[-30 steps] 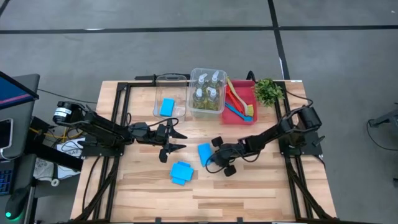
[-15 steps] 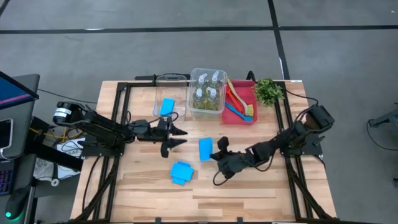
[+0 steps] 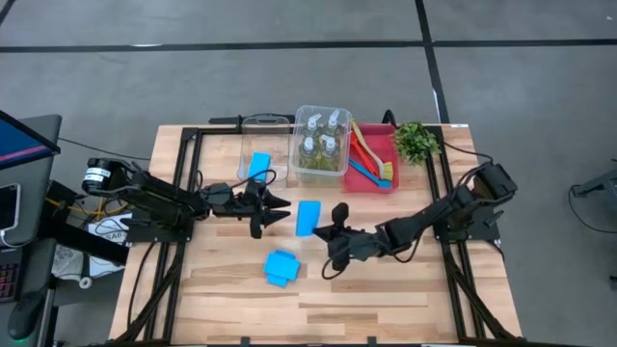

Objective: Pick & Place Kitchen Sink Supplies
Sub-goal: Put the blue sponge into the transparent bin

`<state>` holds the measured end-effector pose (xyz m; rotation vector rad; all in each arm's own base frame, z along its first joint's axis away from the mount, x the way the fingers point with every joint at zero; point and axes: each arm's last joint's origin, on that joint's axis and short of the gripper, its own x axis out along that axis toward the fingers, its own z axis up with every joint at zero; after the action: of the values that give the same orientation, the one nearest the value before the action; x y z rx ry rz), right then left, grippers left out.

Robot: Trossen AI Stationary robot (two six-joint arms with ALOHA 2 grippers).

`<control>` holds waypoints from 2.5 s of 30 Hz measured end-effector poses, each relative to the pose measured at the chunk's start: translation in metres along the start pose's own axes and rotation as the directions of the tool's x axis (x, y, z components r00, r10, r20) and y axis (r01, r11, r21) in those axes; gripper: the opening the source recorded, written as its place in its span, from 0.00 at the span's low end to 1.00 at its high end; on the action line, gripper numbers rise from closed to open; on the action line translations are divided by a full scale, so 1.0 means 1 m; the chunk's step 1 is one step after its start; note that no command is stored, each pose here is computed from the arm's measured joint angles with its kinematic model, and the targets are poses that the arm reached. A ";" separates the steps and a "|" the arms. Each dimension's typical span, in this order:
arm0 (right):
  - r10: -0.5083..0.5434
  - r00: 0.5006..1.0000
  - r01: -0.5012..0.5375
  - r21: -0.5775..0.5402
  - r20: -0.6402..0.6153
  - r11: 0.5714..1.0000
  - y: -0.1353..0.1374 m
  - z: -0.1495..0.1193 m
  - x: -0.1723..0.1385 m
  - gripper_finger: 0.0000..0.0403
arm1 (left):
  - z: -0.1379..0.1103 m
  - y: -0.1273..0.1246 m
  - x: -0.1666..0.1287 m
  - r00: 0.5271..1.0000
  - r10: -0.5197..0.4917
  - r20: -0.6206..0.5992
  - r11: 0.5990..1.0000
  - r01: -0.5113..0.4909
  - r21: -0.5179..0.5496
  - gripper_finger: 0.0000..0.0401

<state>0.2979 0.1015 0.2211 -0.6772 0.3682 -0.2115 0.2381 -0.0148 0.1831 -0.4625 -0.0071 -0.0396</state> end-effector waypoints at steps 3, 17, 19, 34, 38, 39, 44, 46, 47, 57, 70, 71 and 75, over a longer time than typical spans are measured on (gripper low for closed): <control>-0.026 1.000 0.026 -0.004 0.005 1.000 -0.009 0.004 0.004 0.00 | 0.000 0.000 0.000 1.000 0.000 0.000 1.000 0.000 0.000 0.47; -0.003 0.999 0.002 0.023 0.036 1.000 -0.035 0.006 0.022 0.00 | 0.000 0.000 0.000 1.000 0.006 0.007 1.000 -0.006 0.000 0.46; -0.006 0.999 0.005 0.027 0.034 1.000 -0.037 0.005 0.023 0.00 | 0.000 0.000 0.000 1.000 0.010 0.009 1.000 -0.010 0.000 0.46; -0.004 0.998 0.001 0.041 0.070 0.999 -0.041 0.007 0.025 0.00 | 0.002 0.003 0.000 0.994 0.099 0.054 0.995 -0.100 0.005 0.46; 0.003 0.997 -0.006 0.044 0.077 0.999 -0.044 0.005 0.027 0.00 | 0.002 0.003 0.000 0.994 0.099 0.054 0.995 -0.100 0.005 0.40; 0.008 0.997 -0.012 0.044 0.080 0.999 -0.044 0.005 0.027 0.00 | 0.002 0.003 0.000 0.994 0.099 0.054 0.995 -0.099 0.005 0.37; 0.017 0.996 -0.021 0.046 0.087 0.999 -0.046 0.004 0.028 0.00 | 0.002 0.003 0.000 0.994 0.099 0.054 0.995 -0.100 0.009 0.16; 0.017 0.996 -0.021 0.046 0.087 0.999 -0.046 0.004 0.028 0.00 | 0.002 0.004 0.000 0.993 0.102 0.055 0.995 -0.103 0.018 0.06; 0.016 0.996 -0.020 0.046 0.087 0.999 -0.046 0.004 0.028 0.00 | 0.002 0.004 0.000 0.993 0.103 0.055 0.994 -0.104 0.026 0.04; 0.016 0.996 -0.020 0.046 0.084 0.999 -0.045 0.004 0.028 0.06 | 0.003 0.005 0.000 0.988 0.137 0.072 0.988 -0.141 0.060 0.02; 0.037 0.998 -0.038 0.023 0.052 0.999 -0.043 0.001 0.028 0.36 | 0.013 0.004 -0.005 0.983 0.140 0.114 0.986 -0.150 0.079 0.02; 0.042 0.998 -0.043 0.018 0.045 0.999 -0.042 0.000 0.028 0.38 | 0.015 0.005 -0.006 0.982 0.146 0.119 0.985 -0.156 0.079 0.02; 0.058 0.998 -0.058 0.001 0.015 0.998 -0.040 -0.003 0.028 0.44 | 0.028 0.008 -0.014 0.975 0.175 0.137 0.976 -0.191 0.109 0.03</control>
<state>0.3195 0.0604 0.2378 -0.6652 0.3726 -0.1511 0.2247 0.0048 0.2042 -0.3415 -0.0914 0.1713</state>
